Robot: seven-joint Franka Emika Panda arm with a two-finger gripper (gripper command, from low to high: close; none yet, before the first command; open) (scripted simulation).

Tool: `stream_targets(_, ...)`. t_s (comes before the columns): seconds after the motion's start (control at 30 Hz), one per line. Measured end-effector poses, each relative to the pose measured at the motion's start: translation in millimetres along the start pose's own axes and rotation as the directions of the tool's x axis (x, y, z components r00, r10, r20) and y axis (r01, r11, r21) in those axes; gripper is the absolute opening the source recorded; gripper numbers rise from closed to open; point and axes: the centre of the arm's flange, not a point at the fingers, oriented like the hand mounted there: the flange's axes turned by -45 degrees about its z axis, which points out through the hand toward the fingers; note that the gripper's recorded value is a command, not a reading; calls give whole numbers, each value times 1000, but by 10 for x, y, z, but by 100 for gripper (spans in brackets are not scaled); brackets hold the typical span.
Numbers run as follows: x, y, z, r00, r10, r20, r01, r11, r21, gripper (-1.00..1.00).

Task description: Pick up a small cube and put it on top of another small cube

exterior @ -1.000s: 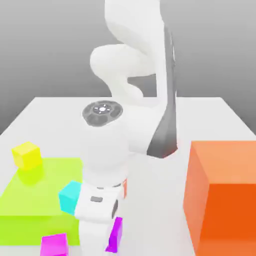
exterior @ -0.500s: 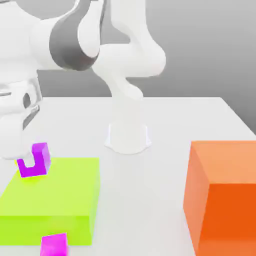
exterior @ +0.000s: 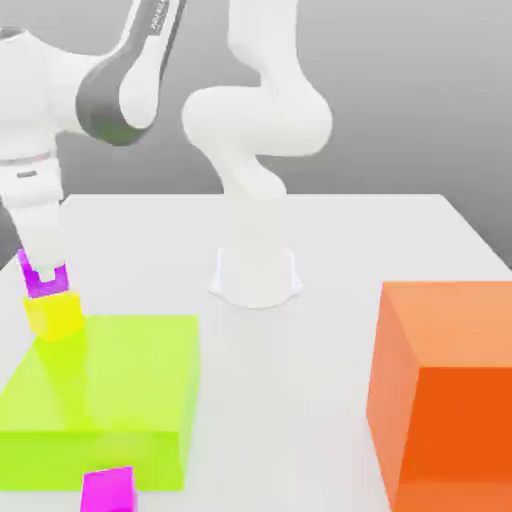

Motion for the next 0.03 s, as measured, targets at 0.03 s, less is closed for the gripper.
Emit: stream_targets(0.03, 0, 0, 0, 1000, 0, 0, 0, 1000, 0, 100)
